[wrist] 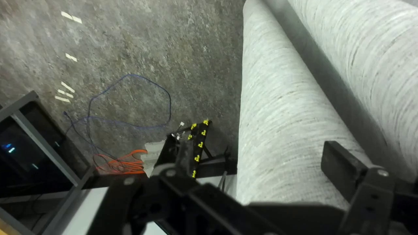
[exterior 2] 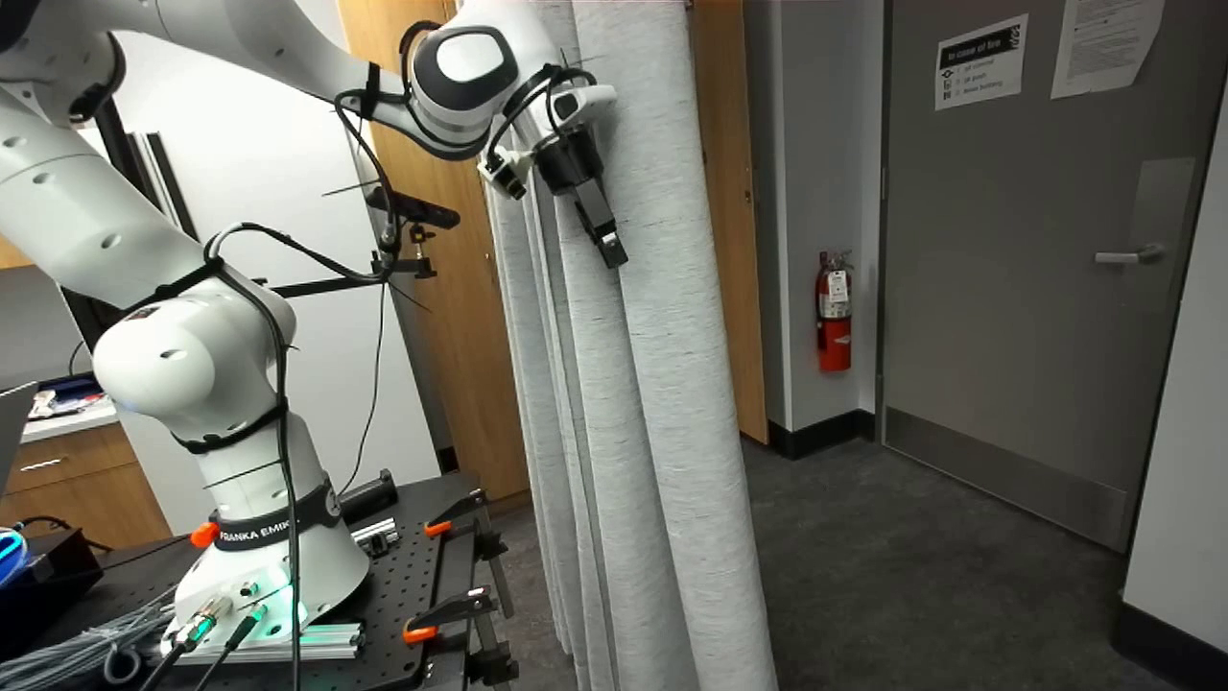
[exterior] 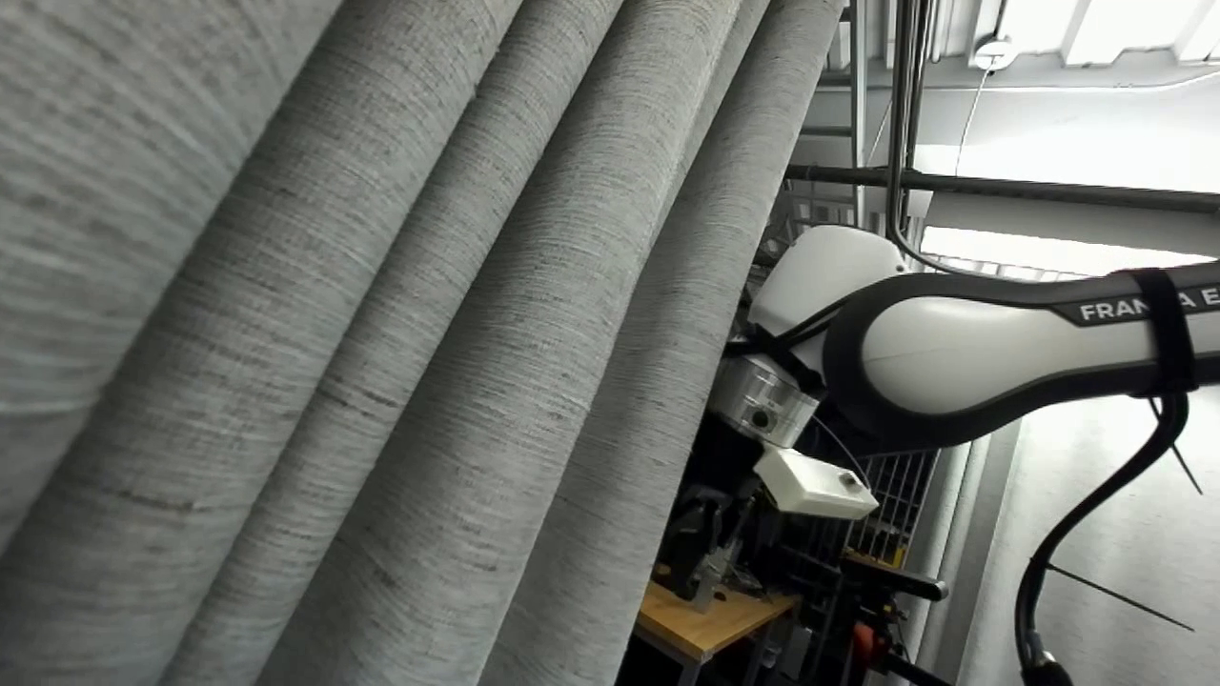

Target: Draw the curtains open

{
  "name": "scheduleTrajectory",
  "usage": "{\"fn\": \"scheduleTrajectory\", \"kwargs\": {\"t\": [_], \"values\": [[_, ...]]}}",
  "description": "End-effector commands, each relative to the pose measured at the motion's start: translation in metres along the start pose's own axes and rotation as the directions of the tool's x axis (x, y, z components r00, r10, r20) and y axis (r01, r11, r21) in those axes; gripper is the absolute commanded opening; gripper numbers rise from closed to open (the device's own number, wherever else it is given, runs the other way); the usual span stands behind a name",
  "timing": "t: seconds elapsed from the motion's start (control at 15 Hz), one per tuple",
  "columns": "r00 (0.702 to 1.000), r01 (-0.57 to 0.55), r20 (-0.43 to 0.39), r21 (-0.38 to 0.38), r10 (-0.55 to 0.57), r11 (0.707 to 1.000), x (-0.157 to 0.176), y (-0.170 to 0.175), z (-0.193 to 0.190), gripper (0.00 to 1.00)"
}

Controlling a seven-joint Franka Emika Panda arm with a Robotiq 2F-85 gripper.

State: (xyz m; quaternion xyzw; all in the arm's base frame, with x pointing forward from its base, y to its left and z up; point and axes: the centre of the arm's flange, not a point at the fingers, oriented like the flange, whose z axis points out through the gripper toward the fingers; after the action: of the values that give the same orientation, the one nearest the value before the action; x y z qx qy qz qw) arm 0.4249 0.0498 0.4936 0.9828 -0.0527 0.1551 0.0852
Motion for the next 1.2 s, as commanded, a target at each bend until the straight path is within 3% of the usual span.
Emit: {"fn": "scheduleTrajectory", "kwargs": {"t": [0.0, 0.2, 0.47, 0.8, 1.13], "values": [[0.994, 0.068, -0.097, 0.135, -0.056, 0.989, 0.001, 0.026, -0.007, 1.0], [0.98, 0.14, -0.167, 0.22, -0.104, 0.966, 0.014, 0.043, -0.016, 1.0], [0.958, 0.238, -0.223, 0.272, -0.179, 0.932, 0.021, 0.051, -0.028, 1.0], [0.913, 0.373, -0.288, 0.299, -0.289, 0.878, 0.021, 0.051, -0.045, 1.0], [0.85, 0.476, -0.39, 0.278, -0.355, 0.834, 0.014, 0.056, -0.071, 1.0]]}}
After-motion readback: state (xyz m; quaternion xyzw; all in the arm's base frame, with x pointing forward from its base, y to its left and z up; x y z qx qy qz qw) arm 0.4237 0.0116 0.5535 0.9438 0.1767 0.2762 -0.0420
